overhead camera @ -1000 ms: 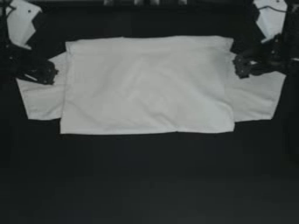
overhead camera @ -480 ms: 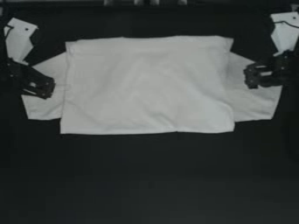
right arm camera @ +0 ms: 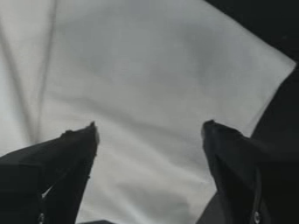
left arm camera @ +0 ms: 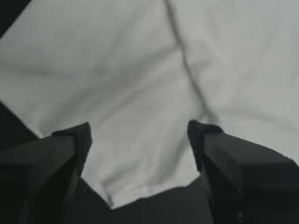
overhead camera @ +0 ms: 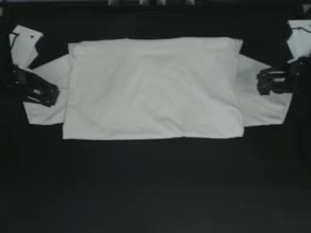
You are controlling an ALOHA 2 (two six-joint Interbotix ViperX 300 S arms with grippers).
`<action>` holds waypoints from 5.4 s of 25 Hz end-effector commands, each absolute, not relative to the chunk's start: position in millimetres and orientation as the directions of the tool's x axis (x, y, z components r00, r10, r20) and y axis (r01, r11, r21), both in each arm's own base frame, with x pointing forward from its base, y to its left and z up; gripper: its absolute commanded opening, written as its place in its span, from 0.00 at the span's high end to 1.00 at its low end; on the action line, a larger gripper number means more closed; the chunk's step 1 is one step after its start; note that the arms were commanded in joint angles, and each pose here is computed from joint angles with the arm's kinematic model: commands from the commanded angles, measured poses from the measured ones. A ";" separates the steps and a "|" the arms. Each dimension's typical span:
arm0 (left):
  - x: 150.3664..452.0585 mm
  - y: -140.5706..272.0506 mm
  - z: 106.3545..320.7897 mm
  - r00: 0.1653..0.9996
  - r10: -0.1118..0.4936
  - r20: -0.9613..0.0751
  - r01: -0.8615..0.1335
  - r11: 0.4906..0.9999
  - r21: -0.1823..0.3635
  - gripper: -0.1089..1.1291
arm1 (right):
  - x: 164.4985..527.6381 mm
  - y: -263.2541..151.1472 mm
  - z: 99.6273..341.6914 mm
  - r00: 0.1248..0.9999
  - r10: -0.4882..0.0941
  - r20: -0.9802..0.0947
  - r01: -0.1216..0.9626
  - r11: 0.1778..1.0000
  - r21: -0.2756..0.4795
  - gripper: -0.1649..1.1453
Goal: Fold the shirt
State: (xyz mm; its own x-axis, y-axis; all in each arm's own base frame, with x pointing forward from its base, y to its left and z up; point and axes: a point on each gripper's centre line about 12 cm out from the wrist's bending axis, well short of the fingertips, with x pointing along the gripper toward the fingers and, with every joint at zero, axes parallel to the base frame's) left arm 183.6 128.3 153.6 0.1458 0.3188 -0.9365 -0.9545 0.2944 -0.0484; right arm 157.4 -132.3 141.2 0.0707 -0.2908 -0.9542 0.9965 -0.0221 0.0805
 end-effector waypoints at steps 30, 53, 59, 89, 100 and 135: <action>178.2 147.8 105.3 0.049 0.295 -0.954 -0.953 0.301 0.044 0.13 | 154.0 -135.5 111.9 0.044 -0.254 -0.966 0.998 -0.025 0.052 0.13; 179.8 142.5 85.6 0.024 0.212 -0.977 -0.950 0.309 0.044 0.93 | 154.8 -135.0 124.8 0.095 -0.292 -0.952 0.995 -0.004 0.100 0.13; 188.2 145.7 93.2 0.024 0.226 -0.974 -0.942 0.330 0.054 0.87 | 150.0 -131.0 118.2 0.072 -0.271 -0.960 0.997 -0.013 0.078 0.13; 197.5 151.0 135.6 0.077 0.312 -0.947 -0.935 0.353 0.040 0.87 | 156.1 -122.5 92.9 0.013 -0.191 -0.981 1.000 0.023 0.009 0.89; 209.7 147.6 163.6 0.176 0.360 -0.916 -0.920 0.391 -0.023 0.87 | 186.8 -134.1 120.9 0.084 -0.241 -0.967 0.992 0.110 0.059 0.82; 337.1 144.2 223.7 0.512 0.391 -0.765 -0.740 0.653 -0.161 0.87 | 310.3 -141.0 204.5 0.508 -0.316 -0.801 0.850 0.332 0.408 0.82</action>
State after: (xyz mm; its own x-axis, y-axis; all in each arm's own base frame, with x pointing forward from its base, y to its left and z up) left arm 331.2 143.4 208.5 0.4648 0.3811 -0.7992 -0.7546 0.6427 -0.1323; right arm 298.5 -139.7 190.9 0.4644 -0.3092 -0.8299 0.8735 0.3144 0.3717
